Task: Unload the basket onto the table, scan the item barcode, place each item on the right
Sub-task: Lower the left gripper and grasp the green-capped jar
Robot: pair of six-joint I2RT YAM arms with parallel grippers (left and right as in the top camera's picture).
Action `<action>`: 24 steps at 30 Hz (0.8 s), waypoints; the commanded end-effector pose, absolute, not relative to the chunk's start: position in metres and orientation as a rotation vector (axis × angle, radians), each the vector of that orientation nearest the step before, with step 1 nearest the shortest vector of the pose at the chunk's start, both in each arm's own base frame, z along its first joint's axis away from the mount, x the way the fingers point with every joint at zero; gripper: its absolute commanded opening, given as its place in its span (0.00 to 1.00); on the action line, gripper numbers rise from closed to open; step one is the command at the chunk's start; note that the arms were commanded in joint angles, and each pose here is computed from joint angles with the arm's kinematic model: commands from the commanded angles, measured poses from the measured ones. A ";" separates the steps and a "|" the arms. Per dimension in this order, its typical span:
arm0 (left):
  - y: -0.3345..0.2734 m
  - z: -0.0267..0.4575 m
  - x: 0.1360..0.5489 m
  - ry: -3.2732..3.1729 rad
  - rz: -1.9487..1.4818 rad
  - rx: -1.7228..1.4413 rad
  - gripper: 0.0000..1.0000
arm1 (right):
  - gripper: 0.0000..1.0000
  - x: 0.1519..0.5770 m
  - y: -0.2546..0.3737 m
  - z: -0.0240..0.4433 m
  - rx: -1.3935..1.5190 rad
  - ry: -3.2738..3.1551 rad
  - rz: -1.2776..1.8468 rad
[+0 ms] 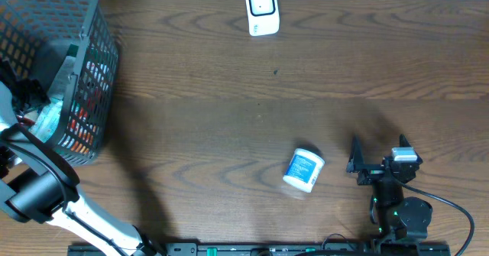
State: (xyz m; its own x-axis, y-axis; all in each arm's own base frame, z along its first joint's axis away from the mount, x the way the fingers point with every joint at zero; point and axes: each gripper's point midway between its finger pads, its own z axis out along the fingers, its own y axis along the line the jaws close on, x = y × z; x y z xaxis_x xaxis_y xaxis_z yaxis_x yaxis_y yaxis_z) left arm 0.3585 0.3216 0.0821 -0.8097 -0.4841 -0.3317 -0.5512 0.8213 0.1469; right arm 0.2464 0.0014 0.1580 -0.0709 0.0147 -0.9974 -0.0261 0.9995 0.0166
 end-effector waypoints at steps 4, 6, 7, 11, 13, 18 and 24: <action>0.318 0.059 0.357 2.780 0.313 -0.782 0.73 | 0.99 0.246 -0.001 0.158 0.008 1.641 0.032; 0.316 0.059 0.357 2.784 0.298 -0.780 0.69 | 0.99 0.246 -0.001 0.158 0.008 1.641 0.032; 0.316 0.058 0.356 2.787 0.297 -0.781 0.69 | 0.99 0.246 -0.001 0.158 0.008 1.641 0.032; 0.316 0.059 0.356 2.785 0.298 -0.781 0.70 | 0.99 0.246 -0.001 0.158 0.008 1.641 0.032; 0.317 0.061 0.360 2.773 0.305 -0.774 0.70 | 0.99 0.246 -0.001 0.158 0.008 1.641 0.032; 0.308 0.062 0.371 2.772 0.303 -0.732 0.70 | 0.99 0.246 -0.001 0.158 0.008 1.641 0.032; 0.277 0.063 0.394 2.793 0.286 -0.621 0.70 | 0.99 0.246 -0.001 0.158 0.008 1.641 0.032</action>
State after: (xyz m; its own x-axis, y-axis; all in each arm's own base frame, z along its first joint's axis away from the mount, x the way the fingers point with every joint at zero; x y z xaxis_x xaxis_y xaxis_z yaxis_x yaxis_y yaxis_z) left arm 0.3788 0.2962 0.0662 -0.8509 -0.4309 -0.3004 -0.4877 0.8605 0.1473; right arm 0.2464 0.0014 0.1580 -0.0709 0.0147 -0.9974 -0.0261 0.9995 0.0166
